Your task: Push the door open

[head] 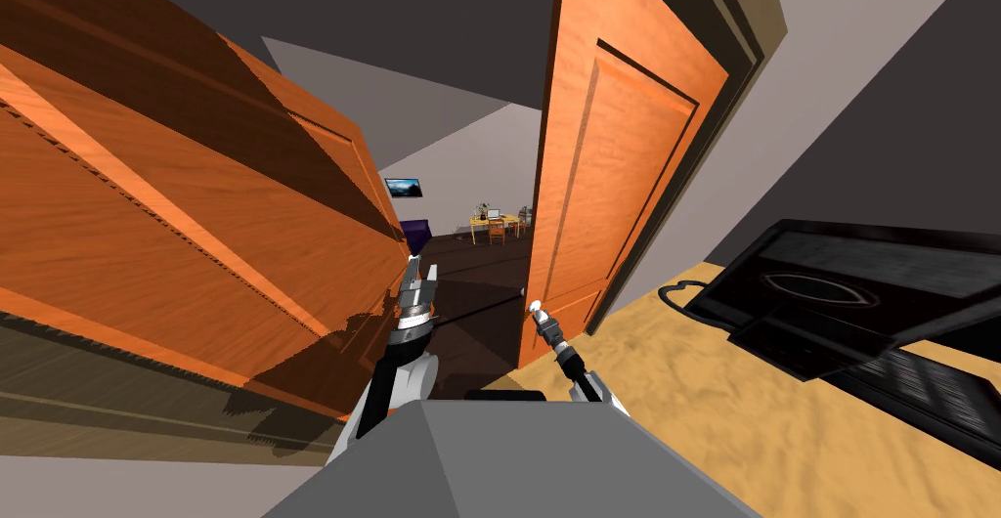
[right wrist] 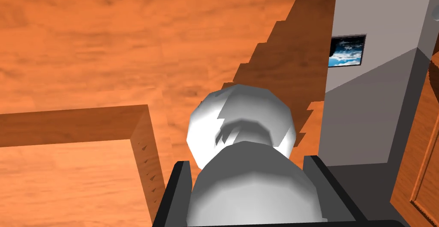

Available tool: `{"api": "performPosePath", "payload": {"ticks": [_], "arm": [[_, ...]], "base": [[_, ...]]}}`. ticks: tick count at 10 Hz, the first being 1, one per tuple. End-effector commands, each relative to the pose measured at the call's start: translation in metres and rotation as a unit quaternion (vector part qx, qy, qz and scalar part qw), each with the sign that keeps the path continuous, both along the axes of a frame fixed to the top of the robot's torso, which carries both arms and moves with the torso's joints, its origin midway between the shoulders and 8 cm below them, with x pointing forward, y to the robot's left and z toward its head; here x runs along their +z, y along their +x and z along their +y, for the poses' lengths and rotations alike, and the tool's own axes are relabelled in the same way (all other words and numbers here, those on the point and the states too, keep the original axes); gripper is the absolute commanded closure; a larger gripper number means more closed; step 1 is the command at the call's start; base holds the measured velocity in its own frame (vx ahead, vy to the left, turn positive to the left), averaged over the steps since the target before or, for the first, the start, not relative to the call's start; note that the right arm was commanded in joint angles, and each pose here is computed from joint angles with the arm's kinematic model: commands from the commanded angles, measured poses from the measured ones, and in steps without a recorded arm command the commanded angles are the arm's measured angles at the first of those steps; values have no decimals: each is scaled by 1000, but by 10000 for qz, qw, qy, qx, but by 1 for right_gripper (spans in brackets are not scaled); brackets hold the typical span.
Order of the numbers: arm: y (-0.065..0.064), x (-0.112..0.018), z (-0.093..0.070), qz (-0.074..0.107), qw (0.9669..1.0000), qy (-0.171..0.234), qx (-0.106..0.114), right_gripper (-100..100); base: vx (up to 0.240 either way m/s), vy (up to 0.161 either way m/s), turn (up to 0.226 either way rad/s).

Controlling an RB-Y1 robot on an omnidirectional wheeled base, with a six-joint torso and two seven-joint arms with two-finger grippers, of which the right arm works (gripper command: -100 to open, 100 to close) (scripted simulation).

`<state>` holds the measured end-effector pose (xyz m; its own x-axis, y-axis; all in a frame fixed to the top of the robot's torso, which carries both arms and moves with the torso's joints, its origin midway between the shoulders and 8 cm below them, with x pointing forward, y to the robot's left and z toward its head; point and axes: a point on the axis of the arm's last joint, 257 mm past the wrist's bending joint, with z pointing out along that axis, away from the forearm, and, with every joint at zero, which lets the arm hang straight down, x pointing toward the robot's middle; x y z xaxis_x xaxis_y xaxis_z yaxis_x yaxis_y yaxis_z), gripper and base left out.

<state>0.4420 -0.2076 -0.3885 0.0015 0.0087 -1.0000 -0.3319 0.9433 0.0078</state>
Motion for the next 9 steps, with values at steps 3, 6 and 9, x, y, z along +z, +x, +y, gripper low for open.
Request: {"api": "performPosePath", "payload": {"ticks": [3,6,9], "arm": [[2,3,-5,95,9987,487,-112,100],[3,7,-10,178,9949,965,-219,100],[5,9,-15,244,9894,1399,-314,100]], "base": [[24,4,36],[28,8,37],[38,7,43]]}}
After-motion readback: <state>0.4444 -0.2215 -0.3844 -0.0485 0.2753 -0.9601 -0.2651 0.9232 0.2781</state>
